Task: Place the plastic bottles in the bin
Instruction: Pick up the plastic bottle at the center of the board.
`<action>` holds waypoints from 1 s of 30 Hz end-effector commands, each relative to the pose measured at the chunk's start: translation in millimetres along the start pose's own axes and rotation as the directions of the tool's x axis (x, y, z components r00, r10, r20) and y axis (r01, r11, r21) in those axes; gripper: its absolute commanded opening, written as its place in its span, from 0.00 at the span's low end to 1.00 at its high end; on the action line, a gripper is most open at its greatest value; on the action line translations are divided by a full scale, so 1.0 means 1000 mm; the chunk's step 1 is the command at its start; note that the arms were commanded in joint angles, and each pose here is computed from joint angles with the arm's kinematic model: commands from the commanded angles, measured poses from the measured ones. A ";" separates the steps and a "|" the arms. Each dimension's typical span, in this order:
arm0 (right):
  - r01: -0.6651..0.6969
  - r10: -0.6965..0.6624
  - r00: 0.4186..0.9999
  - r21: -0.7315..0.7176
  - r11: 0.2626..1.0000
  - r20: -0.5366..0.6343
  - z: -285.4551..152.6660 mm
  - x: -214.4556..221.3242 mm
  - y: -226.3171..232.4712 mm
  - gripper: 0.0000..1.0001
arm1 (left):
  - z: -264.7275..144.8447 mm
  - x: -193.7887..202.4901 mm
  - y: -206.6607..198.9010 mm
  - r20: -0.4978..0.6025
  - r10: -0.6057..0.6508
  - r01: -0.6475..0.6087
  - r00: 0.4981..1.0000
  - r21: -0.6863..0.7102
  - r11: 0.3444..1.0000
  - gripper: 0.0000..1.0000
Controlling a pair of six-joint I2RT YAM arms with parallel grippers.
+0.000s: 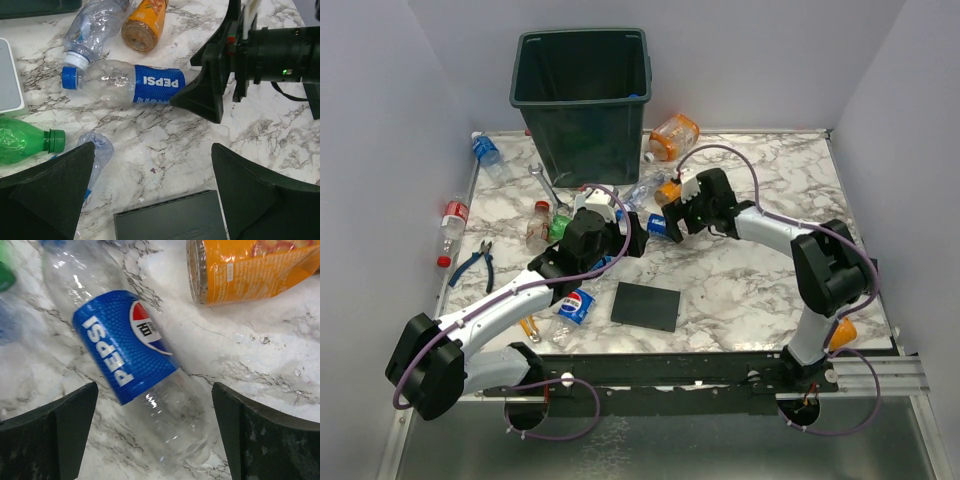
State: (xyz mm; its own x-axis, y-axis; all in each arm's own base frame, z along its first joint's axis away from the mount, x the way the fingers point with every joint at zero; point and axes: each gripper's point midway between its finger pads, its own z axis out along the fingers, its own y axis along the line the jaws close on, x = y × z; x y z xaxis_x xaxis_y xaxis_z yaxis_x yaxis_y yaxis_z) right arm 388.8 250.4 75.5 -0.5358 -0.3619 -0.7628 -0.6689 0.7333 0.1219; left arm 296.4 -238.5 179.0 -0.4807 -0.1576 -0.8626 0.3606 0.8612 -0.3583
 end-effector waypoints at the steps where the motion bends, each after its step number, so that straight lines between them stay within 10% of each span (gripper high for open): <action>1: 0.111 -0.099 0.990 0.116 0.987 -0.104 0.012 0.017 -0.018 1.00 | -0.002 -0.011 -0.013 0.011 -0.002 0.002 1.000 0.039 0.999 0.99; 24: 0.033 -0.001 0.980 0.158 0.987 -0.199 0.006 0.050 0.010 0.83 | -0.004 -0.014 -0.012 0.021 -0.002 0.002 1.000 0.035 0.999 0.99; 30: 0.014 0.007 0.977 0.098 0.995 -0.214 -0.004 0.053 0.028 0.92 | -0.003 -0.014 -0.014 0.015 -0.005 0.004 1.000 0.041 0.999 0.99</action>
State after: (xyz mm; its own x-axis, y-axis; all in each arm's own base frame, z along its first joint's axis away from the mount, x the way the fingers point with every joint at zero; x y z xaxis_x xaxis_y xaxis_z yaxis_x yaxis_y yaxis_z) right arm 353.6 246.0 35.6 -0.6175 -0.4751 -0.6269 -0.6175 0.7865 0.0121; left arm 297.1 -239.5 183.0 -0.4785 -0.1590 -0.8636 0.3630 0.8597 -0.3594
